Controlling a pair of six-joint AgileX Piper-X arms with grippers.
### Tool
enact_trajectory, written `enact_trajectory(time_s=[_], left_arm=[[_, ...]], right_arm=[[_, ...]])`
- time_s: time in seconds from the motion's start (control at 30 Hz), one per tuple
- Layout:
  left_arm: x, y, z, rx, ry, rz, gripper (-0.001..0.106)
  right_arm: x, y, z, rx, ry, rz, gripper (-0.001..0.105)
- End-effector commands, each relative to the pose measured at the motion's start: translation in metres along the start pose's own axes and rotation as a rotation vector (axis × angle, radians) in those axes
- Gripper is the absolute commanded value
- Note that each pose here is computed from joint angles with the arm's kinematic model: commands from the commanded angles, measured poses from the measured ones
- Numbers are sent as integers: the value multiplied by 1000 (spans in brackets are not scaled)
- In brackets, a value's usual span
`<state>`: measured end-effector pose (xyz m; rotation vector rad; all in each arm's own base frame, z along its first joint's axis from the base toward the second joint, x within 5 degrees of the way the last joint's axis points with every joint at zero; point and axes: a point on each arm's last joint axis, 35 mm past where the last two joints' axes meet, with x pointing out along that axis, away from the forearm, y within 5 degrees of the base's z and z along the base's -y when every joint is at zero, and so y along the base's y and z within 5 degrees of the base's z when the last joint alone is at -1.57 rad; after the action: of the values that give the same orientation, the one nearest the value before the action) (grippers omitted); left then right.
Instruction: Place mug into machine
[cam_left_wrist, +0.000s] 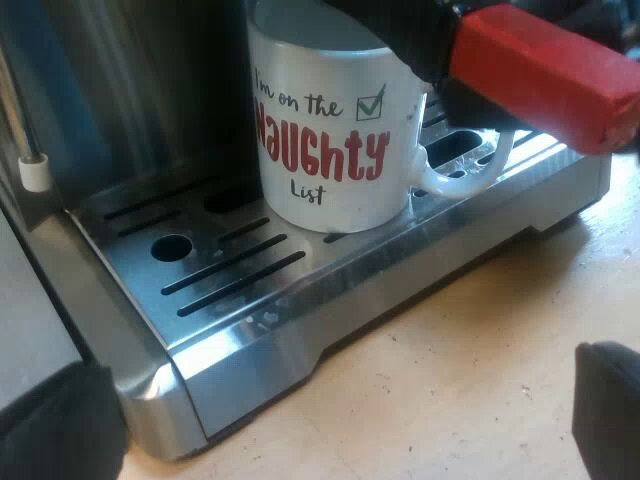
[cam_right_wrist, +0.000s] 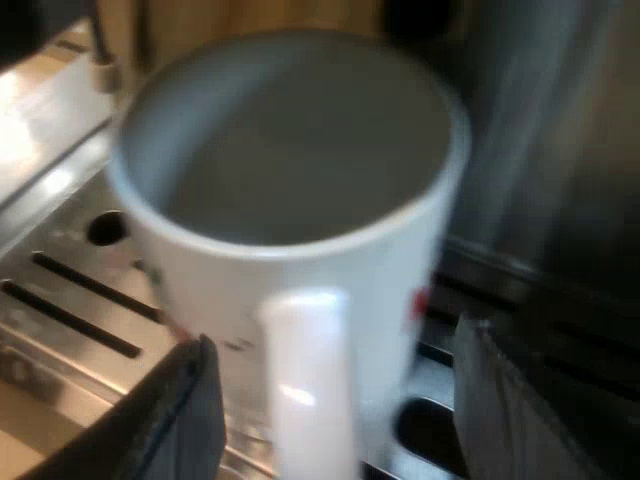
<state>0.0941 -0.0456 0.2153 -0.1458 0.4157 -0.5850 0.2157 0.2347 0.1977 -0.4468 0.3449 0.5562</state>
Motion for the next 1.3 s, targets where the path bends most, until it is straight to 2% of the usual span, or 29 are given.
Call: enact_trajectory(time_s=[0.03, 0.17, 0.23, 0.43, 0.53, 0.63, 0.9, 0.93, 1.03, 1.3], left_arm=[[-1, -1, 3, 5, -21, -14, 93], [-1, -1, 3, 5, -21, -14, 93], [-1, -1, 3, 5, -21, -14, 93], [-1, -1, 3, 5, -21, -14, 93], [-1, -1, 3, 5, -21, -14, 93], [-1, -1, 3, 6, -20, -16, 93], [-1, -2, 3, 6, -17, -36, 93], [-1, -2, 3, 6, -17, -36, 93], [-1, -2, 3, 6, -17, -36, 93], [-1, -2, 3, 6, -17, -36, 93]], right_arm=[[-8, -2, -2, 5, 3, -5, 55], [-21, -4, -15, 18, -27, -8, 55], [-29, -4, -31, 46, -53, -12, 55], [-29, 0, -47, 65, -90, -4, 55], [-23, 5, -48, 72, -134, 59, 55], [-15, 8, -49, 89, -193, 58, 55], [-4, 12, -51, 95, -213, 54, 55], [14, 18, -46, 92, -205, 59, 47], [25, 21, -40, 94, -213, 57, 35], [51, 28, -30, 97, -221, 56, 34]])
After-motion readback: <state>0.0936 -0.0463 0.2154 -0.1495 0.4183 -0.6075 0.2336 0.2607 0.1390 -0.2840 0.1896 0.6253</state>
